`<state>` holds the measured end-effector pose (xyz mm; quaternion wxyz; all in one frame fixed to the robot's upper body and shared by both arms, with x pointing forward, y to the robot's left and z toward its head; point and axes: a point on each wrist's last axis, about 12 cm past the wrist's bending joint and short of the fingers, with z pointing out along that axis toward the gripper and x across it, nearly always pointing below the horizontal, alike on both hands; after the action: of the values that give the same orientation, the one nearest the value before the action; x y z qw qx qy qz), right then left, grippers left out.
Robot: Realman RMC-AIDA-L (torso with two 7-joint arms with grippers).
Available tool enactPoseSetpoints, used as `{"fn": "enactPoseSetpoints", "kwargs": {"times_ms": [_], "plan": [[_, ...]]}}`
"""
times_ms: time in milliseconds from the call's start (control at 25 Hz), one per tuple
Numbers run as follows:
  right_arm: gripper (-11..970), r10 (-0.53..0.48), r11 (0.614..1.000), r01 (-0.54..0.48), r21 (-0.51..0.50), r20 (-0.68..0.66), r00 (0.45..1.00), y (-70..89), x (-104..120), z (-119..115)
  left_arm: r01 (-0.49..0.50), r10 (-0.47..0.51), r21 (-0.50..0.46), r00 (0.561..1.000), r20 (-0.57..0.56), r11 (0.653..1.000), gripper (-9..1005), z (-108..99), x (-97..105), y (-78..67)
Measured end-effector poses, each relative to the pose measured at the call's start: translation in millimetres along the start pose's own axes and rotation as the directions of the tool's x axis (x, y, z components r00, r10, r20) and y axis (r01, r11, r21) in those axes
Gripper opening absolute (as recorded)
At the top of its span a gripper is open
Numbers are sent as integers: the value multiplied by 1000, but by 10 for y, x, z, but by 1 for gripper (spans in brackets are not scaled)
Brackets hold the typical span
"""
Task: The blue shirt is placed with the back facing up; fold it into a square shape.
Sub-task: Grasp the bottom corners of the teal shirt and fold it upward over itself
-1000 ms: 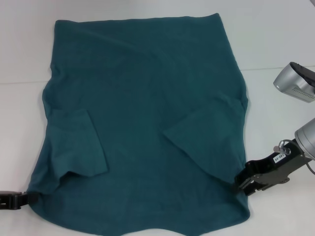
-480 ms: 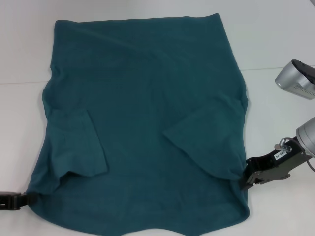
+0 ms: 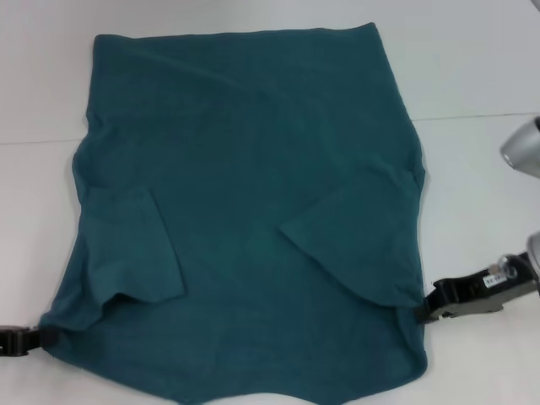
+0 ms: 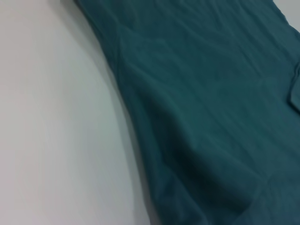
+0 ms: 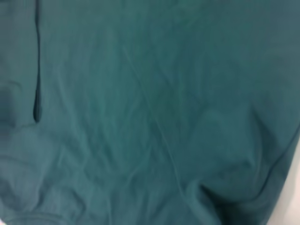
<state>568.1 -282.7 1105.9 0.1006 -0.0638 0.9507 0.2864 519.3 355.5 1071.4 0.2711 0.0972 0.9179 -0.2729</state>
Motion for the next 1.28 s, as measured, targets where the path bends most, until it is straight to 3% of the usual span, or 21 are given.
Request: {"fn": "enactPoseSetpoints", "kwargs": {"times_ms": [160,320,720,1280], "plan": [[20,38,995,-28,-94,100,994,-210,351,-59,24,-24,-4,999,23,1000,26,-124,-7,60],[21,68,989,-43,-142,174,982,-353,546,-112,28,-28,8,999,22,1000,26,-175,3,63],[21,94,989,-48,-142,345,934,-714,880,-339,61,-62,45,998,20,997,26,-244,108,55],[20,51,976,58,-211,476,878,-889,1438,-403,106,-112,171,993,22,979,27,-303,418,-28]]}}
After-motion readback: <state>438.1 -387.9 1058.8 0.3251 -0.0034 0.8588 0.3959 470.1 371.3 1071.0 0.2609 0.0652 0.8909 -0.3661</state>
